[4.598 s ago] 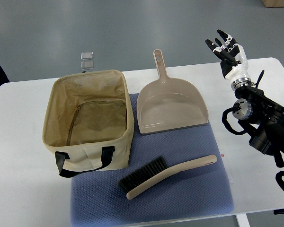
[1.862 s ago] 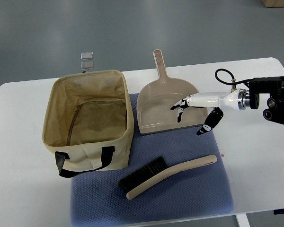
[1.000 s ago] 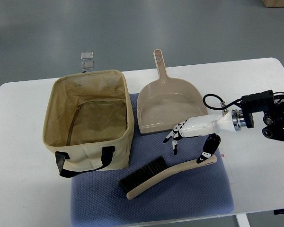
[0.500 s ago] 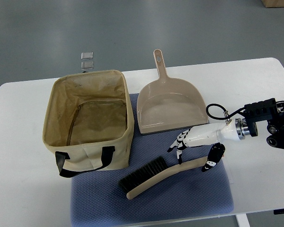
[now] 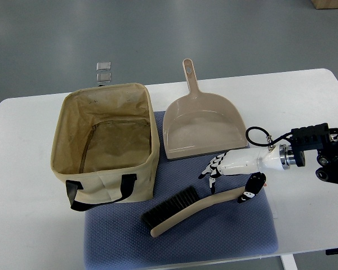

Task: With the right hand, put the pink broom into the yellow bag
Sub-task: 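Close the right hand around the beige brush handle, then lift the brush with the right hand, raising it above the dustpan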

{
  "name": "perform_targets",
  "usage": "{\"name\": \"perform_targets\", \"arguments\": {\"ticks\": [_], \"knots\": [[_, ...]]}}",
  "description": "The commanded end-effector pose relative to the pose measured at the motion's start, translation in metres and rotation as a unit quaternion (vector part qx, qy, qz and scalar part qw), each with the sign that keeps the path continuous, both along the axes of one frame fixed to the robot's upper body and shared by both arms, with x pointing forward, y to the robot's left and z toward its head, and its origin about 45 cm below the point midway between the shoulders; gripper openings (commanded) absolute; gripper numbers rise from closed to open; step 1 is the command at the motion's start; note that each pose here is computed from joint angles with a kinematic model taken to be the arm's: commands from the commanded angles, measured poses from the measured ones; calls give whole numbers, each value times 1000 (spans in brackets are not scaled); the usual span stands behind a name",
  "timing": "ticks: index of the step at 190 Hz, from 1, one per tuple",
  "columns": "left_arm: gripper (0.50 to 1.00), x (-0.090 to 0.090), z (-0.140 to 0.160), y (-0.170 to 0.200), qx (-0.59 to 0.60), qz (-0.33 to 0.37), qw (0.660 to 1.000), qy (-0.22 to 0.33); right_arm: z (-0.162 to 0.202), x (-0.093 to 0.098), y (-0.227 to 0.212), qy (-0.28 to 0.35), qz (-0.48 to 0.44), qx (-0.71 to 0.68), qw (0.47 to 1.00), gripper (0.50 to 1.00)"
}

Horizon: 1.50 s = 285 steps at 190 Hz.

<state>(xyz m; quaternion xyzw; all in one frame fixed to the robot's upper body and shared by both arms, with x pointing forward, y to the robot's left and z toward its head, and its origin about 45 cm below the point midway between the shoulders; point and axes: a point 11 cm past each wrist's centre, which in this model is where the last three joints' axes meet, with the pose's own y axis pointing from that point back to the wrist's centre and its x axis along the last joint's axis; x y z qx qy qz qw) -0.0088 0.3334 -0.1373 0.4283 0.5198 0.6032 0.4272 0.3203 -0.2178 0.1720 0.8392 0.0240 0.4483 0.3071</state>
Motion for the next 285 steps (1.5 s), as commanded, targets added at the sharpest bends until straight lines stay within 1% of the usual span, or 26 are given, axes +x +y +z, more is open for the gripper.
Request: {"name": "perform_targets", "arguments": {"ticks": [1,26,46,85,109,114,115,124,126,132,165,181,187,188,195,208,216,223,228,235,244,249,266,274,285], "knots": [[1000,0,0,0,0,0,1000,0,-1,1,-2,-3,-4,-2,1000,928],[1000,0,0,0,0,1,1000,0,-2,3,-5,-11,-8,-7,1000,928],[1000,0,0,0,0,0,1000,0,-7,1,-6,-18,-4,-15,1000,928],[1000,0,0,0,0,1,1000,0,-7,5,-11,-32,-18,-23,999,928],[1000,0,0,0,0,1,1000,0,-6,6,-11,-33,-19,-21,999,911],[1000,0,0,0,0,1,1000,0,-6,6,-11,-33,-19,-21,999,901],[1000,0,0,0,0,0,1000,0,-6,6,-11,-32,-19,-21,999,889],[1000,0,0,0,0,1,1000,0,-6,5,-10,-31,-17,-20,999,844],[1000,0,0,0,0,1,1000,0,-6,5,-10,-31,-17,-20,999,823],[1000,0,0,0,0,0,1000,0,-6,5,-9,-30,-15,-20,999,803],[1000,0,0,0,0,1,1000,0,-6,5,-9,-30,-14,-20,999,776],[1000,0,0,0,0,1,1000,0,-5,5,-10,-31,-15,-21,999,756],[1000,0,0,0,0,1,1000,0,-5,5,-10,-30,-15,-20,999,731],[1000,0,0,0,0,0,1000,0,-5,5,-10,-30,-15,-20,999,721],[1000,0,0,0,0,1,1000,0,-5,5,-10,-30,-15,-20,999,703],[1000,0,0,0,0,1,1000,0,-5,5,-10,-31,-14,-20,999,648],[1000,0,0,0,0,1,1000,0,-5,4,-11,-30,-12,-21,999,635],[1000,0,0,0,0,0,1000,0,-5,4,-10,-29,-10,-18,999,615],[1000,0,0,0,0,1,1000,0,-5,3,-10,-28,-8,-18,999,611],[1000,0,0,0,0,1,1000,0,-5,2,-10,-28,-4,-18,999,582],[1000,0,0,0,0,1,1000,0,-6,2,-10,-28,-2,-19,999,568],[1000,0,0,0,0,1,1000,0,-6,2,-11,-28,-2,-19,999,552],[1000,0,0,0,0,1,1000,0,-6,1,-10,-28,0,-19,999,539],[1000,0,0,0,0,1,1000,0,-7,0,-10,-26,2,-19,999,511],[1000,0,0,0,0,0,1000,0,-6,1,-11,-27,1,-19,999,500]]}}
